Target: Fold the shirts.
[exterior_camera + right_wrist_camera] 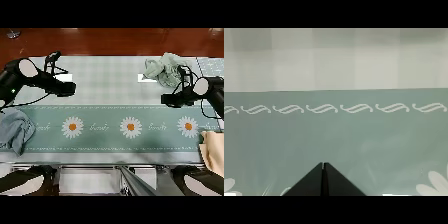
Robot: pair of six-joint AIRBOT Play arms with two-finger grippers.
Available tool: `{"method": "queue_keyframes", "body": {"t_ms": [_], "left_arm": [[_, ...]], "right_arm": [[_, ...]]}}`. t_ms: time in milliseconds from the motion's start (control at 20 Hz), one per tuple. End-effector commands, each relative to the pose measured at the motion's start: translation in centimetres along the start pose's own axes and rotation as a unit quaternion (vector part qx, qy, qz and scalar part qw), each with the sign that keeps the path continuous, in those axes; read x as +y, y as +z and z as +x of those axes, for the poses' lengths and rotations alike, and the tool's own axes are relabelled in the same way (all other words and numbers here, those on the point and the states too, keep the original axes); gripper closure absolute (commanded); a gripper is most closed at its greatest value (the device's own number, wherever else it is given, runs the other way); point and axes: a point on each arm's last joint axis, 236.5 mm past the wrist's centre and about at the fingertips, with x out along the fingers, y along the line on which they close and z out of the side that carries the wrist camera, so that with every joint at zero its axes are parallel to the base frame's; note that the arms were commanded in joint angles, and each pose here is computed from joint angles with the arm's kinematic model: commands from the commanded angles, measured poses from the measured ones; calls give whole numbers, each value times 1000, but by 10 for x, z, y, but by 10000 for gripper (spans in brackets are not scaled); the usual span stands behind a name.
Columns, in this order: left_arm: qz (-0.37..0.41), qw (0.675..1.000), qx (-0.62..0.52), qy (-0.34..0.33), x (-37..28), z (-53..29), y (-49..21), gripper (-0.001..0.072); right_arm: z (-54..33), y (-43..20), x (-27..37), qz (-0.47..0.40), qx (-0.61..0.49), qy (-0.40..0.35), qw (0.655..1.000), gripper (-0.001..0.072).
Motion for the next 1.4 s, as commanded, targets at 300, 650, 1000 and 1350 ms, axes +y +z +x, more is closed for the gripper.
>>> {"method": "queue_keyframes", "body": {"t_ms": [300, 650, 1000, 1350], "left_arm": [[0, 1000, 0, 0, 0, 0, 0, 678], [0, 1000, 0, 0, 0, 0, 0, 678], [0, 1000, -18, 1, 1, 0, 8, 678], [-31, 998, -52, 4, 7, 17, 30, 6]], "right_arm": [[0, 0, 0, 0, 0, 0, 1000, 667], [0, 0, 0, 1, -1, 1, 1000, 667], [-1, 29, 4, 0, -61, 9, 998, 656], [-47, 174, -51, 89, -307, 3, 947, 82]]}}
